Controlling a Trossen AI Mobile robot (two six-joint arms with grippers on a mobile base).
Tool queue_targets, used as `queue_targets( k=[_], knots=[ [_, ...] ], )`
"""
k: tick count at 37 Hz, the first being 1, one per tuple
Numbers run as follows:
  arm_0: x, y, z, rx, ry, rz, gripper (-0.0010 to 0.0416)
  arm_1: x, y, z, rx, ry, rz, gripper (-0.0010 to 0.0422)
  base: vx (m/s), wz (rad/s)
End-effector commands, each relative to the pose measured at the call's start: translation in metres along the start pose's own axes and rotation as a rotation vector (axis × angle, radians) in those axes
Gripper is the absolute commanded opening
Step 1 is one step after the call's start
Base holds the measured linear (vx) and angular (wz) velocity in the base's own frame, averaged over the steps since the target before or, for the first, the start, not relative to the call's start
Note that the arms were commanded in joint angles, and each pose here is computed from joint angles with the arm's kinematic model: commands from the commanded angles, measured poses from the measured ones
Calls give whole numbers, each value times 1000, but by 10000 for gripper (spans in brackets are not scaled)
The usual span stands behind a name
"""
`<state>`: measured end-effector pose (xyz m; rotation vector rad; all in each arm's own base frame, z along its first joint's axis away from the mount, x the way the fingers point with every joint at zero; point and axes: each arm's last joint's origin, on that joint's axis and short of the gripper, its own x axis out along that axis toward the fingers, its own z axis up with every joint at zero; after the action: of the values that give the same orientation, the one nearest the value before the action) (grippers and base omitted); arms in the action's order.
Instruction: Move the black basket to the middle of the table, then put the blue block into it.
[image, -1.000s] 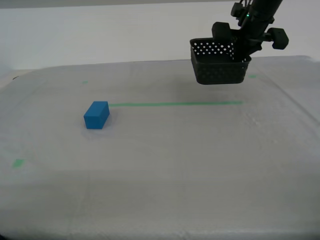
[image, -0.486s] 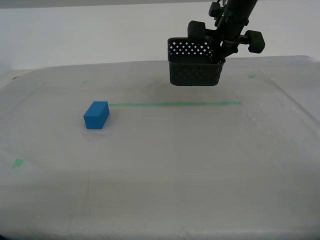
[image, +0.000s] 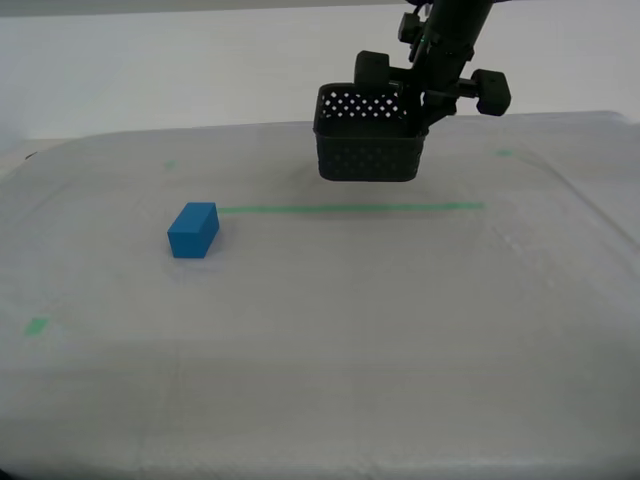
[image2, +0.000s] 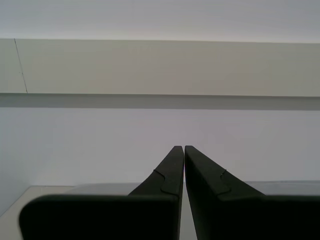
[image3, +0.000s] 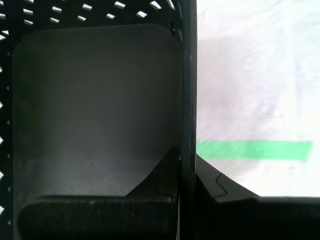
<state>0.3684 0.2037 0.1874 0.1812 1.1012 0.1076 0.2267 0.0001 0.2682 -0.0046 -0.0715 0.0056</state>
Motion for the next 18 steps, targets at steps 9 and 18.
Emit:
queue_targets(
  k=[9,18],
  knots=[
    [9,13,-9,-10,12,-1,-1,0,0,0,2,-2,1,0,0,0],
    [25,17,-15,-18,21,3,-1,0,0,1,2,-4,1,0,0,0]
  ],
)
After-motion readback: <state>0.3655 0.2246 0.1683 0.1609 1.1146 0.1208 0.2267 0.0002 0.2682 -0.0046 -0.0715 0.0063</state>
